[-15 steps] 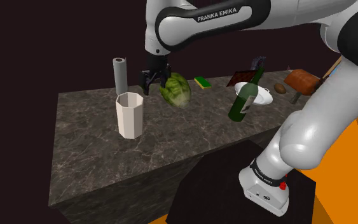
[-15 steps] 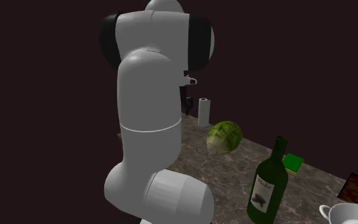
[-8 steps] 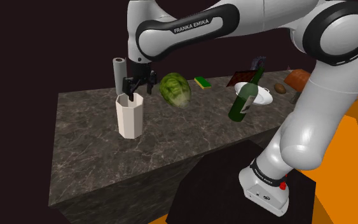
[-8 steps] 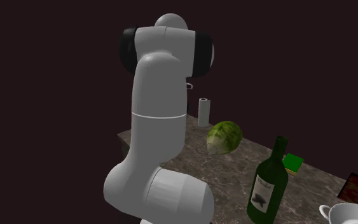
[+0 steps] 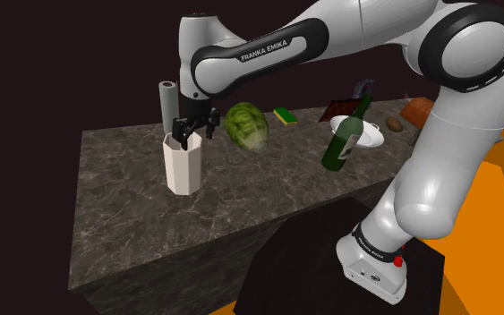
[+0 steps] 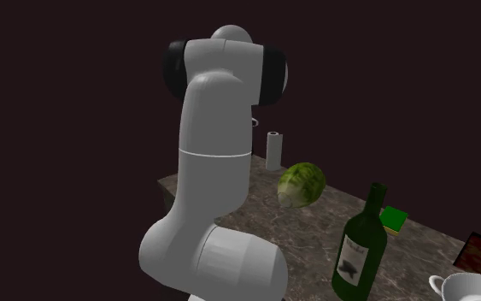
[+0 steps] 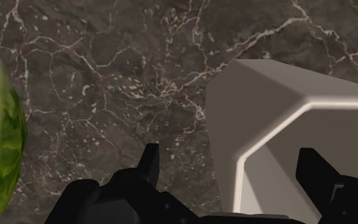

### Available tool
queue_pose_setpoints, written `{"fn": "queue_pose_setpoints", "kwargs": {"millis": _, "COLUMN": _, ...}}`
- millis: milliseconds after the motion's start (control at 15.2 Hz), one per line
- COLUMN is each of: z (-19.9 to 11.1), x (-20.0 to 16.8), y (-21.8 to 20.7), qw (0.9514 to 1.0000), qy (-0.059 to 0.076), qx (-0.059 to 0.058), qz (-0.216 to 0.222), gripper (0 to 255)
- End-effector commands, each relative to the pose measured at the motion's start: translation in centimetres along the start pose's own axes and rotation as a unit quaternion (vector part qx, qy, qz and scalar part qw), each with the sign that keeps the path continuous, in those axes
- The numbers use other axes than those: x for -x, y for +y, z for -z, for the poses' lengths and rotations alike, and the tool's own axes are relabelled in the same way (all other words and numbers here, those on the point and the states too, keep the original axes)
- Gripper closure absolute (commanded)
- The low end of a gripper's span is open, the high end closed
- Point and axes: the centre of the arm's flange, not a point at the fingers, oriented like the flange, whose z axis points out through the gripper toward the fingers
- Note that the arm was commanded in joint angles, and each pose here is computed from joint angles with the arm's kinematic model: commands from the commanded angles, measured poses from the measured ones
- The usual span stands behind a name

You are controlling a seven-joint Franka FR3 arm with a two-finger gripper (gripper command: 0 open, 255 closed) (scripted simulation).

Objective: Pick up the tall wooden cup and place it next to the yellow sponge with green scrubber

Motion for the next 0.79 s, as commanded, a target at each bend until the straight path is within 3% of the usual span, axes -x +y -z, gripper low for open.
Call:
{"fn": "queue_pose_setpoints", "kwargs": {"millis": 0, "z": -0.06, "x": -0.01, "y": 0.02, "qw": 1.0000, "qy": 0.000, "qx": 0.000, "qz": 0.000, "gripper": 0}}
{"fn": "queue_pose_setpoints", "kwargs": {"millis": 198, "z": -0.06, "x": -0.01, "y": 0.02, "qw": 1.0000, "qy": 0.000, "qx": 0.000, "qz": 0.000, "gripper": 0}}
{"fn": "queue_pose_setpoints", "kwargs": {"millis": 264, "z": -0.06, "x": -0.01, "y": 0.02, "qw": 1.0000, "qy": 0.000, "qx": 0.000, "qz": 0.000, "gripper": 255}}
{"fn": "queue_pose_setpoints", "kwargs": {"millis": 726, "z": -0.06, "x": -0.01, "y": 0.02, "qw": 1.0000, "qy": 0.000, "qx": 0.000, "qz": 0.000, "gripper": 255}}
